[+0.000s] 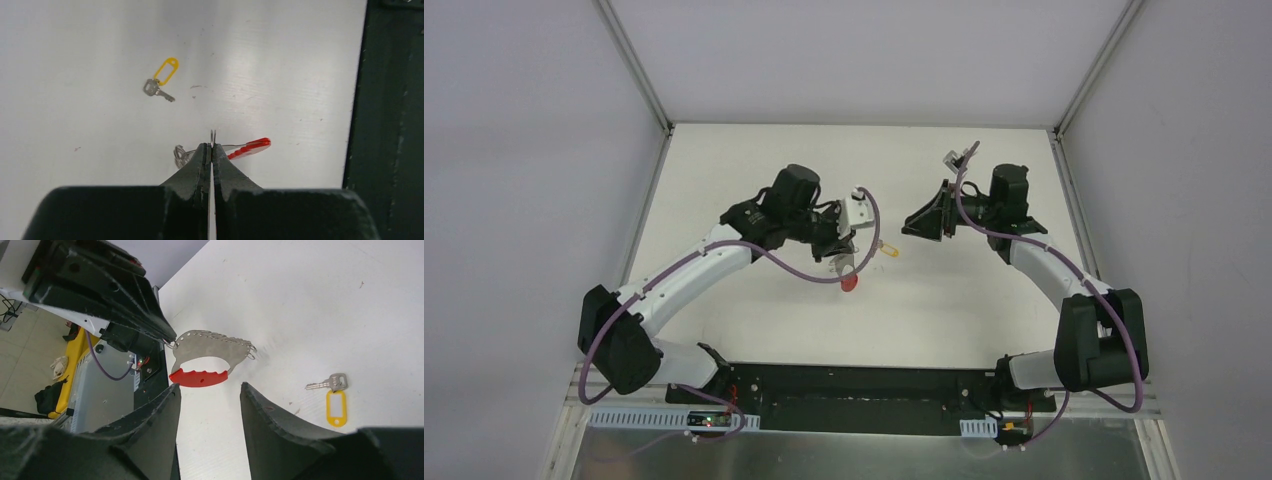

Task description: Put the keys on the keyring

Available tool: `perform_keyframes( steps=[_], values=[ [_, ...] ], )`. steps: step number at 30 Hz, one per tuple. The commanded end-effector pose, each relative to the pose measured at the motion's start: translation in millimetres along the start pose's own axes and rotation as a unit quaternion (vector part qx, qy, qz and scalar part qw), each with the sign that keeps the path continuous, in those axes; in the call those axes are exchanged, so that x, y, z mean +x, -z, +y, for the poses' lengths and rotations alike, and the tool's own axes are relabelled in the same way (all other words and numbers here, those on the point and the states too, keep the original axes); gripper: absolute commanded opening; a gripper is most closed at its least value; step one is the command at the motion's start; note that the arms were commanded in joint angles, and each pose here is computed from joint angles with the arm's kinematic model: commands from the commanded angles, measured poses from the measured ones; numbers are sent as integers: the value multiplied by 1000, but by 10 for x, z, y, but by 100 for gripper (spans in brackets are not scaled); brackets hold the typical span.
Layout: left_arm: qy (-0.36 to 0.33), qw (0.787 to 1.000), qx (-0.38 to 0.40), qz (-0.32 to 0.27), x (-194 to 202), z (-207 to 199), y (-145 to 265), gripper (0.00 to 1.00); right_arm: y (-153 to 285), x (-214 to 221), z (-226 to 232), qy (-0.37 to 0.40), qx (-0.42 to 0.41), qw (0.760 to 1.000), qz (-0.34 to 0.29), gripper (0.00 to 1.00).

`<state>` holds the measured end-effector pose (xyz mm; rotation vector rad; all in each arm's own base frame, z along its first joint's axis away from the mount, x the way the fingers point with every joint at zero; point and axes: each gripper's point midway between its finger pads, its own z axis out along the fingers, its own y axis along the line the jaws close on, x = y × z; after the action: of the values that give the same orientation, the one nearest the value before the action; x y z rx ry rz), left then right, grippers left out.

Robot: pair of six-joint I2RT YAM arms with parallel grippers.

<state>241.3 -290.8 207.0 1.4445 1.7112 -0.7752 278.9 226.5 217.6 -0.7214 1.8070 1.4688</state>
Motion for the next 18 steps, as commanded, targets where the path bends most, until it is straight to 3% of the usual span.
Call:
perform_keyframes(
  steps=[1, 6, 8, 11, 18],
  values=[
    [-121, 984, -89, 92, 238, 113, 91, 0, 38, -34, 50, 23, 4, 1000, 6, 50],
    [-121, 973, -153, 122, 290, 171, 101, 0, 38, 39, 26, 4, 6, 1000, 13, 50],
    [-121, 969, -173, 132, 287, 194, 105, 0, 40, 33, -152, 43, 41, 998, 9, 54],
    [-129, 959, -200, 153, 310, 236, 109, 0, 38, 64, -212, 43, 51, 998, 12, 56],
    [-143, 947, -225, 178, 362, 249, 51, 0, 20, 129, -296, 31, 56, 998, 19, 57]
  ],
)
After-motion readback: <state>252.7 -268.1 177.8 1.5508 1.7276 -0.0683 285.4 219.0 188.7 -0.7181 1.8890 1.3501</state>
